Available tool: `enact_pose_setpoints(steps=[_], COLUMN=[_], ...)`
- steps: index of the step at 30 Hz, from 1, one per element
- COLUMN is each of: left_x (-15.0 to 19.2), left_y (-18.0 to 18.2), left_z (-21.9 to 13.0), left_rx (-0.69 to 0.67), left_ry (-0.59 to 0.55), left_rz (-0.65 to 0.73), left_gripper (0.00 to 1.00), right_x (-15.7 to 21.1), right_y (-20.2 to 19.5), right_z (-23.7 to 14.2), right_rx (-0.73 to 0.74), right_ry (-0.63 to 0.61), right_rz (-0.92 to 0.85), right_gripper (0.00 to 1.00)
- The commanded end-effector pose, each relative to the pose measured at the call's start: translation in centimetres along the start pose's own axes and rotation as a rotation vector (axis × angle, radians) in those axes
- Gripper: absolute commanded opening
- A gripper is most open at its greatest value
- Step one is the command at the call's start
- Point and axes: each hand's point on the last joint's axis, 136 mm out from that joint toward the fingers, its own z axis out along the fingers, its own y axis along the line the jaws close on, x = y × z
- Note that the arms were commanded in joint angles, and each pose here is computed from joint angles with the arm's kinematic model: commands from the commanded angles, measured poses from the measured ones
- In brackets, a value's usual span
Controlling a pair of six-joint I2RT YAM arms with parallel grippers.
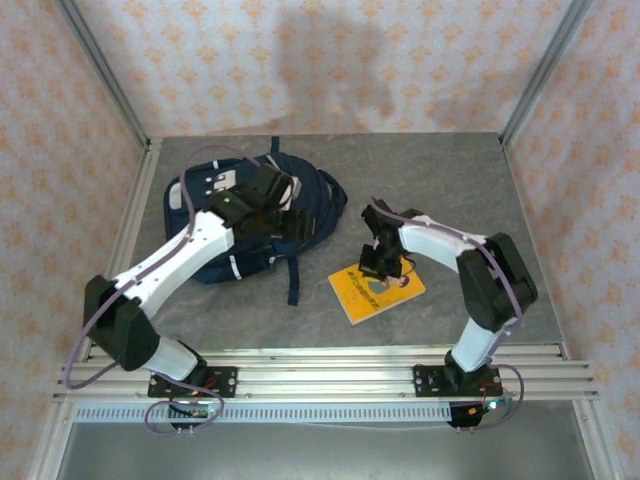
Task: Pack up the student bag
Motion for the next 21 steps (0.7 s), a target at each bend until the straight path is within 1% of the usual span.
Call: enact_pose_setpoints(steps=[1,3,4,6,10,14,17,21], left_x=[-0.8,-0.5,-0.4,0.0,1.6,3.4,4.5,6.1], left_y=[-3.5,-4.8,-5.2,-6.1,-8.1,-8.4,-8.1,-8.0], left_z=[2.2,4.2,5.3,7.3,11.8,15.6,17.3,18.2], left_rx=[0.08,0.078,0.07,0.067,0.073,0.086,0.086,0.108], left_ry=[0.019,0.062,0.084,0.122,0.222,0.301,0.339,0.387], left_rz=[0.026,0.05,0.056,0.068,0.118,0.099,0.096,0.097], left_gripper=[0.59,0.59,0.6,0.6,0.61,0.61,0.61,0.6], right_x=[-0.1,0.0,0.3,1.3,3.6,5.3,5.6,4.1], right_y=[-3.3,-4.6,-5.3,-7.0,-9.4,-10.2,-10.3,-10.0], right_z=[-4.8,-6.4,-6.9,-7.2,-5.9,-3.3,-1.8,-1.1], right_rx=[0.073,0.088,0.099,0.131,0.149,0.121,0.12,0.133], right_ry=[-0.15,-0.212,-0.226,-0.236,-0.211,-0.15,-0.114,-0.125], right_rz=[0.034,0.076,0.1,0.149,0.218,0.245,0.256,0.252], right_gripper=[0.11,0.11,0.09,0.01,0.0,0.0,0.0,0.0])
